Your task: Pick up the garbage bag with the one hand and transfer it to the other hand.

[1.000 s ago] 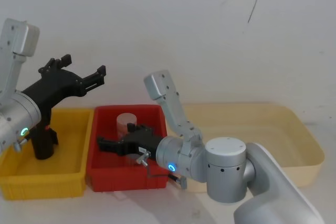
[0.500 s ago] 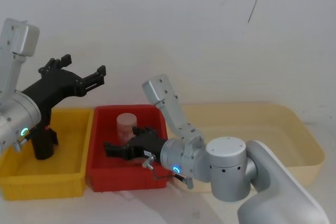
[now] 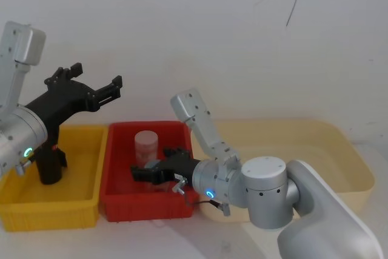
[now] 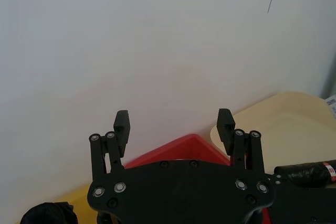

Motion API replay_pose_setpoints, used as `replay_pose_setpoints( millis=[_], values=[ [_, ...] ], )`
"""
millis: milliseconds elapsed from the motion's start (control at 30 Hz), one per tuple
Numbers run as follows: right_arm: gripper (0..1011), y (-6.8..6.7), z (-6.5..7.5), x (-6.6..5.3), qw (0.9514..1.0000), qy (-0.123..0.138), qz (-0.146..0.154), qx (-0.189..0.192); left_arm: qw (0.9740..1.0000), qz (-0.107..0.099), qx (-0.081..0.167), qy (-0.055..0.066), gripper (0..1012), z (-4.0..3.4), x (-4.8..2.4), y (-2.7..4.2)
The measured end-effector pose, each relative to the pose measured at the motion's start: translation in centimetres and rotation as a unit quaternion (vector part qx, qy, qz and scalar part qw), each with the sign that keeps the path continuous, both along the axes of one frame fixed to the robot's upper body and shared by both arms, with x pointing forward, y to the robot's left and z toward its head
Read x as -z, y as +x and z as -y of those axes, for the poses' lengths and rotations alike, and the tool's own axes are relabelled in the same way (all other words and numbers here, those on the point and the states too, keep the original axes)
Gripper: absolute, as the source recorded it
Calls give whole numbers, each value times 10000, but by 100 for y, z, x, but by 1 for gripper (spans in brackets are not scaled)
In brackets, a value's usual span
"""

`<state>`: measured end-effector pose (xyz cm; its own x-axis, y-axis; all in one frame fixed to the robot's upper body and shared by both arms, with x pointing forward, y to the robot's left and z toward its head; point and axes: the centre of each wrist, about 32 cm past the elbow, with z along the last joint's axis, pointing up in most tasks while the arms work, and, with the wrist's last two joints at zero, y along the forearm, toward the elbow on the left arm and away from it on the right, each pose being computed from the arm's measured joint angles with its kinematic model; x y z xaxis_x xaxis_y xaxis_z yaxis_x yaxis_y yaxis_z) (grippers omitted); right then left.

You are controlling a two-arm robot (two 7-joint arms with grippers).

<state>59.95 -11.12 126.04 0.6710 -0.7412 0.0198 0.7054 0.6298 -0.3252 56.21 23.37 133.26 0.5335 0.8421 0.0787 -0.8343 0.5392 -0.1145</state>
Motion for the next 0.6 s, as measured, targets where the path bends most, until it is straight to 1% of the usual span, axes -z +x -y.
replay_pose_setpoints(
  millis=[267,600],
  values=[
    [1001,29,53,40,9999,-127,-51,60,10000,1,0,-1,1000,0,0,0],
    [1001,50,105,95,9996,-222,-147,111,10000,0,0,0,1000,0,0,0]
  ],
)
